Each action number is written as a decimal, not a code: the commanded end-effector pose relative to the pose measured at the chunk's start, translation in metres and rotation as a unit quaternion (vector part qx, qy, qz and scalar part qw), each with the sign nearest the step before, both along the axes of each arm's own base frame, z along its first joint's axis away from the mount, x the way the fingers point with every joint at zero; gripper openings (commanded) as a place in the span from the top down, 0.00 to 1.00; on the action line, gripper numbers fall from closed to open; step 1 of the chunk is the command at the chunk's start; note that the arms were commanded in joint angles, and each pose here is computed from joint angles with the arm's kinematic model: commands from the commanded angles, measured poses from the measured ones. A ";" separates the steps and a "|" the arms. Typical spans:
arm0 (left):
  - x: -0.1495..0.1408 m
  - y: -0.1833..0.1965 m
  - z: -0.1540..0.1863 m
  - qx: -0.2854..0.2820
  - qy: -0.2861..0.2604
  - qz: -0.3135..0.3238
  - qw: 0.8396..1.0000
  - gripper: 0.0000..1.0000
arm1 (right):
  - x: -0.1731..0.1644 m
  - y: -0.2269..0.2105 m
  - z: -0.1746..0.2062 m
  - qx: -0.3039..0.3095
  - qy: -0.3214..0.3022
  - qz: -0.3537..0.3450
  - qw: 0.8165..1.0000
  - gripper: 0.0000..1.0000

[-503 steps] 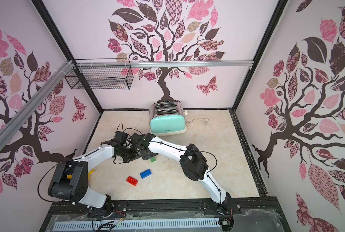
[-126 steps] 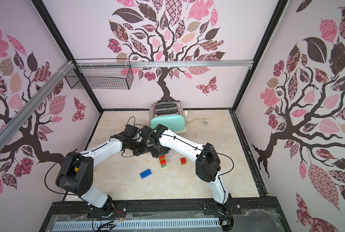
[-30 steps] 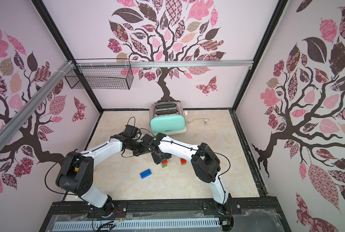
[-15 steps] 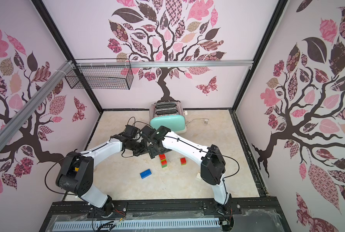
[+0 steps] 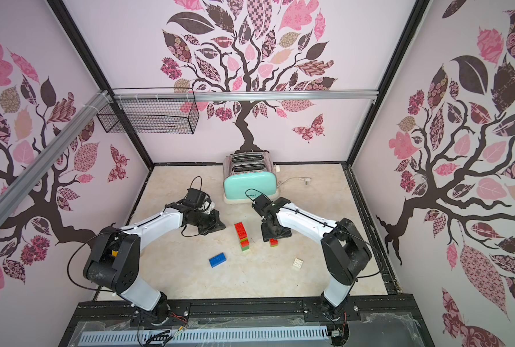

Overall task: Assemble a spoon with lego
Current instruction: Pick up the lego brick from the center of the board, then assemble the lego brick with the lego brick, then pick up the lego brick from the center of the board.

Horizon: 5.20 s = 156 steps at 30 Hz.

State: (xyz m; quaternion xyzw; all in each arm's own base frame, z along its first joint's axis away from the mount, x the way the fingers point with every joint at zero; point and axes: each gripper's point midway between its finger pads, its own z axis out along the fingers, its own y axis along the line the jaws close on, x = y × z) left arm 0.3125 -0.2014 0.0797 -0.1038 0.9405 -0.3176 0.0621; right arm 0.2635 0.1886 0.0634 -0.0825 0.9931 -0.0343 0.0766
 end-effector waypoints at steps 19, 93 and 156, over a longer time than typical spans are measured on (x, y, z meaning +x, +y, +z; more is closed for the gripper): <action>0.002 0.000 0.007 -0.006 -0.020 -0.008 1.000 1.00 | 0.008 0.008 -0.023 0.001 -0.004 0.014 1.000 0.64; 0.024 -0.026 0.042 -0.067 -0.063 -0.019 0.996 1.00 | -0.043 0.122 0.086 0.000 -0.014 0.114 0.993 0.76; 0.035 0.067 0.036 0.005 -0.058 0.136 0.989 1.00 | -0.080 0.192 0.170 0.099 -0.143 0.305 0.936 0.23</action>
